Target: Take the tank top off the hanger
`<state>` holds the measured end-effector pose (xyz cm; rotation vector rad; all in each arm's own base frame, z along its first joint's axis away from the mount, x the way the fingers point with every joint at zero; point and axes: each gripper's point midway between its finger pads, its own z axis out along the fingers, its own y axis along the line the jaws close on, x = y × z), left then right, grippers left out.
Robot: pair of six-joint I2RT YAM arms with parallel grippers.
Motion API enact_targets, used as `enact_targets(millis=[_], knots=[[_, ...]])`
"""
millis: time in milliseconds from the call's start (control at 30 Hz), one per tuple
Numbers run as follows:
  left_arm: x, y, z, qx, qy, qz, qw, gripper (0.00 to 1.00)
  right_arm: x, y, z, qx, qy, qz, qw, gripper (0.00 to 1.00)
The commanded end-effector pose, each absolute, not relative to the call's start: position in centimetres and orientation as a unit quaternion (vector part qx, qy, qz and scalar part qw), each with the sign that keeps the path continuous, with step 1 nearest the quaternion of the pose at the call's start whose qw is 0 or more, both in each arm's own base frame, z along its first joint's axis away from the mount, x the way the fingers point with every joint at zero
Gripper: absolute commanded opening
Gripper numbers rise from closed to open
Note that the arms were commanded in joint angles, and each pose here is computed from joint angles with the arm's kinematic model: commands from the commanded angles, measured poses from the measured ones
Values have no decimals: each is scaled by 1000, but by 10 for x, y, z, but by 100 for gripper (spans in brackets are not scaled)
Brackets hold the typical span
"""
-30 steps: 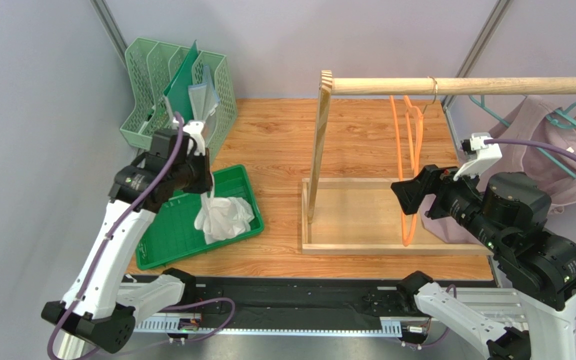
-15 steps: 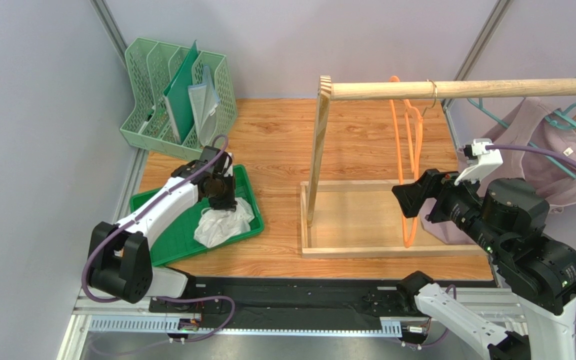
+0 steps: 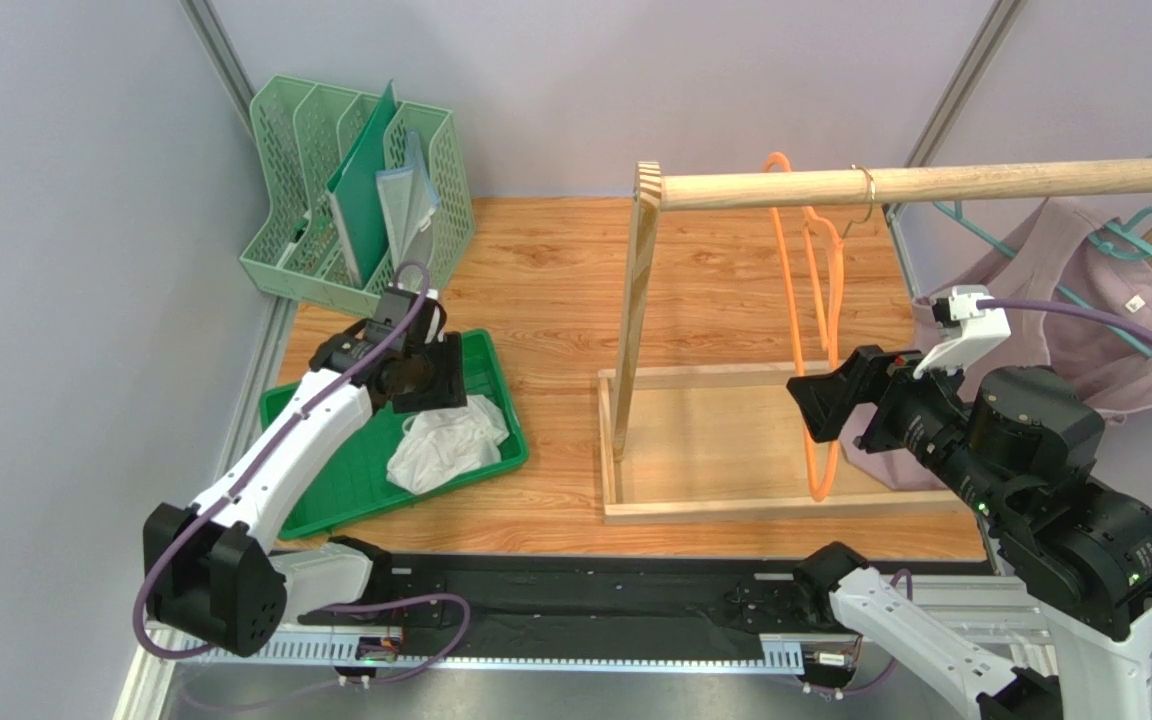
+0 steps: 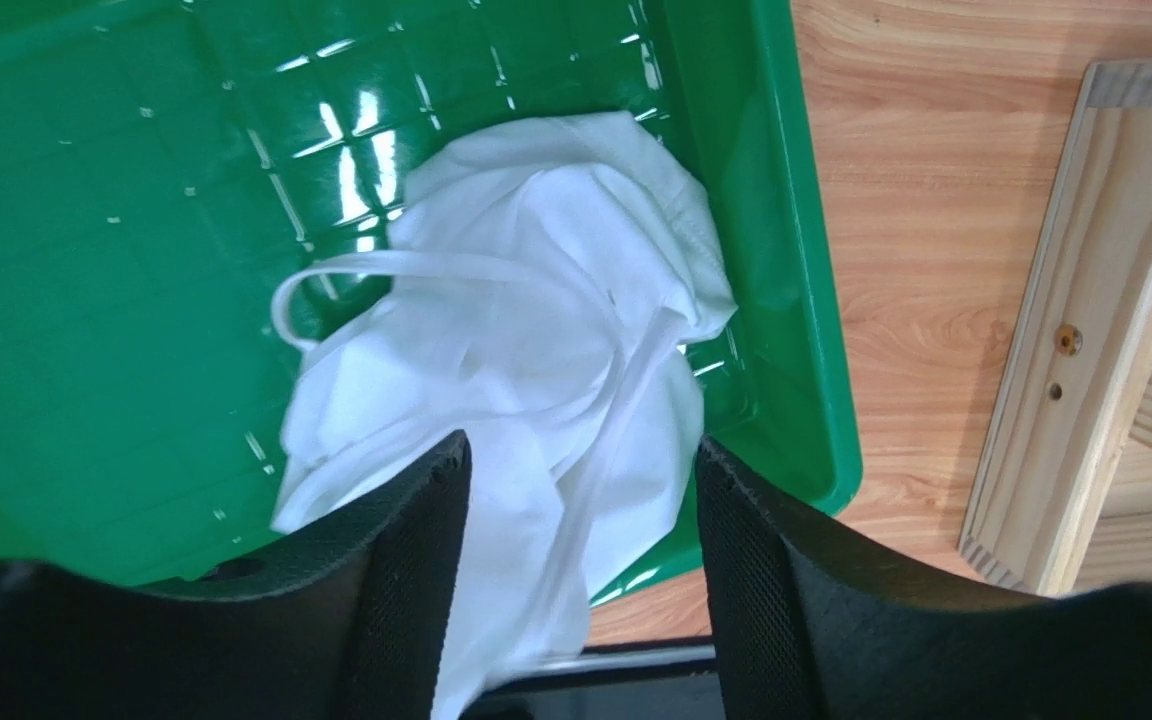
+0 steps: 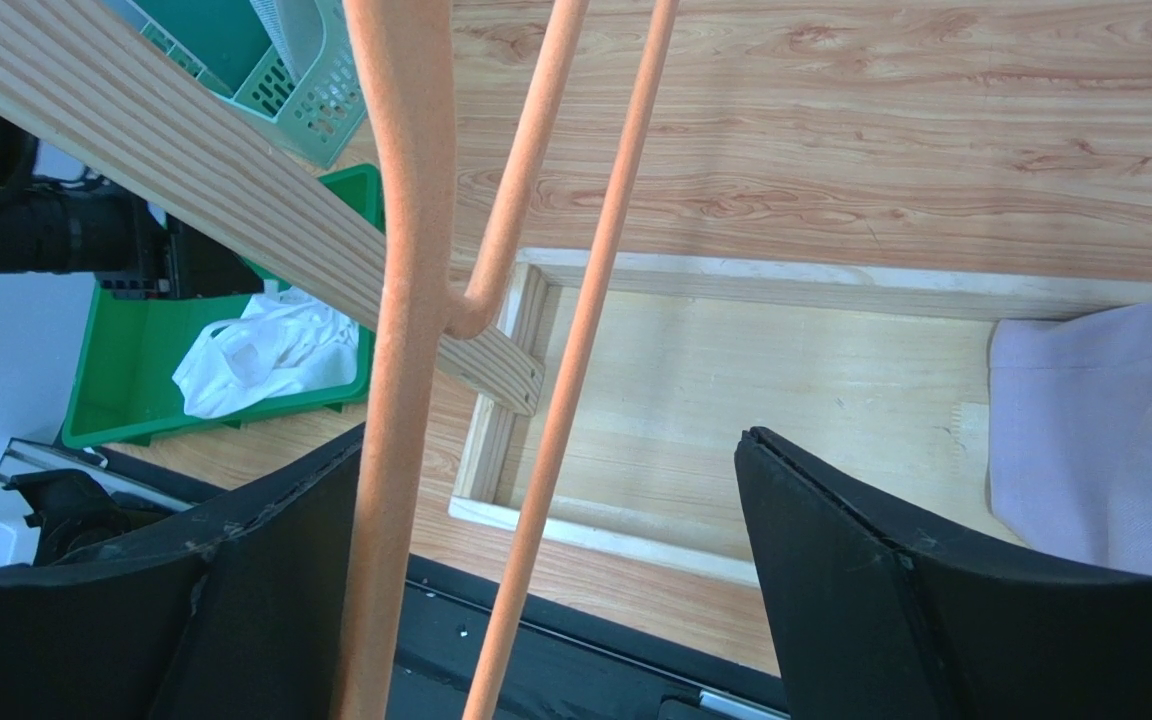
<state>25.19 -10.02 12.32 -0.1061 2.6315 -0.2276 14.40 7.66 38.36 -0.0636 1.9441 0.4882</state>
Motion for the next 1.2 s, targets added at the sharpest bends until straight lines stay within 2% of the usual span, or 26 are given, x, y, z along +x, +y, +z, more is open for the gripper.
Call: enact_targets(millis=[0, 200, 300, 367, 500, 567, 733, 900, 1067, 1167], knots=[[253, -82, 170, -41, 953, -52, 294, 65, 127, 75, 363, -53, 838, 201, 504, 87], [240, -68, 214, -50, 944, -38, 325, 66, 124, 72, 365, -53, 838, 199, 506, 87], [231, -85, 249, -32, 921, -111, 373, 66, 125, 70, 364, -48, 839, 195, 506, 87], [220, -111, 275, -5, 897, -197, 395, 66, 125, 70, 363, -47, 841, 192, 504, 87], [197, -157, 308, 44, 847, -338, 408, 65, 124, 65, 359, -39, 846, 182, 500, 87], [180, -180, 316, 77, 821, -393, 406, 65, 122, 62, 356, -35, 849, 176, 496, 87], [147, -227, 317, 157, 795, -455, 368, 65, 110, 66, 351, -34, 854, 201, 479, 88], [117, -272, 324, 236, 768, -485, 346, 65, 90, 85, 362, -38, 838, 281, 466, 88], [90, -304, 325, 295, 740, -505, 333, 65, 76, 94, 391, -18, 794, 358, 492, 91], [69, -316, 316, 329, 728, -511, 318, 65, 76, 90, 407, -3, 773, 369, 516, 91]])
